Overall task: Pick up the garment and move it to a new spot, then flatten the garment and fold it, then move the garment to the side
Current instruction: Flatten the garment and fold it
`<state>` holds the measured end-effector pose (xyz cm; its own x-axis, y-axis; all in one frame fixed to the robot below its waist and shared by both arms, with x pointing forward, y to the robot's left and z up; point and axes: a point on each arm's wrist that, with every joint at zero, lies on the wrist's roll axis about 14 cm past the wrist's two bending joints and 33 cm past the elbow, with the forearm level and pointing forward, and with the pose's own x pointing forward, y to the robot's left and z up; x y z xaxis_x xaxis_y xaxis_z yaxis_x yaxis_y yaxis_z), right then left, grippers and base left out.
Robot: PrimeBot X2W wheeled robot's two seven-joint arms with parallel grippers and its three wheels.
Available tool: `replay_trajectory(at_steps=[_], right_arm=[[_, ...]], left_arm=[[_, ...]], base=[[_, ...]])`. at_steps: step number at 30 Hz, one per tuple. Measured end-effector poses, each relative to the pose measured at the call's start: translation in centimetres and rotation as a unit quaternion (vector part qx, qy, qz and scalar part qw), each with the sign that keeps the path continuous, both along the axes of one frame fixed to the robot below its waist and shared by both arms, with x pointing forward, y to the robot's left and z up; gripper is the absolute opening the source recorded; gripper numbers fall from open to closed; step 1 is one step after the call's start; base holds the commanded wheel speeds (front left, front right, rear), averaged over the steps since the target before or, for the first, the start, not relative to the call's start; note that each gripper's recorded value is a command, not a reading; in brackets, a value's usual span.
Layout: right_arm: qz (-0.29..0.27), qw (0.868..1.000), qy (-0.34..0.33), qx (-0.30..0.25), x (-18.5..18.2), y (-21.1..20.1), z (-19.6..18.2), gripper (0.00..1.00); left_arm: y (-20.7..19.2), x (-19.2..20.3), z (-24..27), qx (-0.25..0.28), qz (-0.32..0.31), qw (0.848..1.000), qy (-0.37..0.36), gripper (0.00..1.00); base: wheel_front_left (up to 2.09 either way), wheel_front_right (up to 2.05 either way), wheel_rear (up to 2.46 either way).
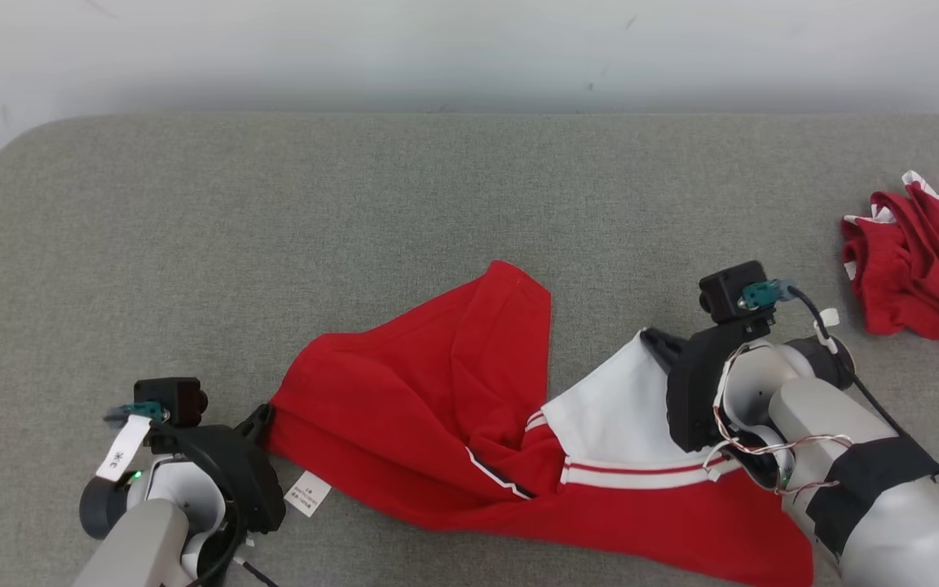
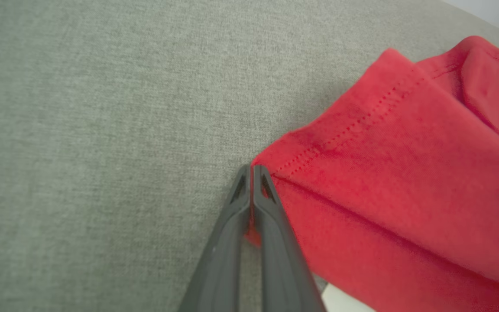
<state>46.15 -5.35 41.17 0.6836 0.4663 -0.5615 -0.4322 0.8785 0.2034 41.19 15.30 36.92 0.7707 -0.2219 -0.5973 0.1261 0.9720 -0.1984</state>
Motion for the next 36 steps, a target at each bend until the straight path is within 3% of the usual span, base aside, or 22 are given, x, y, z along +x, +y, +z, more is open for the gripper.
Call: replay_trajectory(at_steps=[12,19,23,25,27,29,30,32,33,34,36], right_arm=[[-0.045,0.988,-0.134,0.065,4.3,-1.0,7.1,0.0],[-0.011,0.995,-0.099,0.017,3.8,-1.3,5.7,0.0],[0.0,0.999,-0.027,-0.027,4.6,-2.1,4.8,0.0],[-0.003,0.999,0.003,-0.045,5.5,-2.8,4.9,0.0],[-0.013,0.999,-0.015,-0.042,8.0,-3.1,7.8,0.0],[-0.022,0.995,-0.094,-0.028,11.9,-3.2,14.3,0.0],[-0.032,0.986,-0.165,-0.011,14.0,-3.4,19.2,0.0],[-0.053,0.95,-0.309,0.013,16.5,-4.3,29.5,0.0],[-0.072,0.904,-0.416,0.062,16.9,-5.3,37.1,0.0],[-0.082,0.891,-0.44,0.076,17.1,-6.0,38.2,0.0],[-0.083,0.885,-0.452,0.078,17.9,-6.4,36.6,0.0]], left_arm=[[0.0,3.8,5.8,-0.014,0.009,0.992,-0.124,0.0],[-1.3,4.2,6.3,-0.025,-0.014,0.992,-0.121,0.0],[-1.2,6.0,6.9,-0.026,-0.025,0.996,-0.083,0.0],[-1.9,7.5,8.3,-0.057,-0.034,0.996,-0.068,0.0],[-2.5,10.0,11.0,-0.093,-0.034,0.992,-0.073,0.0],[-1.9,13.6,15.8,-0.098,-0.031,0.987,-0.12,0.0],[-1.1,15.5,18.9,-0.099,-0.024,0.982,-0.157,0.0],[0.6,18.8,26.8,-0.125,0.006,0.956,-0.266,0.0],[1.7,20.3,34.9,-0.158,0.025,0.909,-0.384,0.0],[1.6,20.5,37.4,-0.172,0.027,0.89,-0.421,0.0],[0.7,21.1,37.3,-0.191,0.022,0.881,-0.432,0.0]], base=[[0.0,0.0,0.0],[0.0,0.0,0.0],[0.0,0.0,0.0],[0.0,0.0,0.0],[0.0,0.0,0.0],[0.0,0.0,0.0],[0.0,0.0,0.0],[0.0,0.0,0.0],[0.0,0.0,0.0],[0.0,0.0,0.0],[0.0,0.0,0.0]])
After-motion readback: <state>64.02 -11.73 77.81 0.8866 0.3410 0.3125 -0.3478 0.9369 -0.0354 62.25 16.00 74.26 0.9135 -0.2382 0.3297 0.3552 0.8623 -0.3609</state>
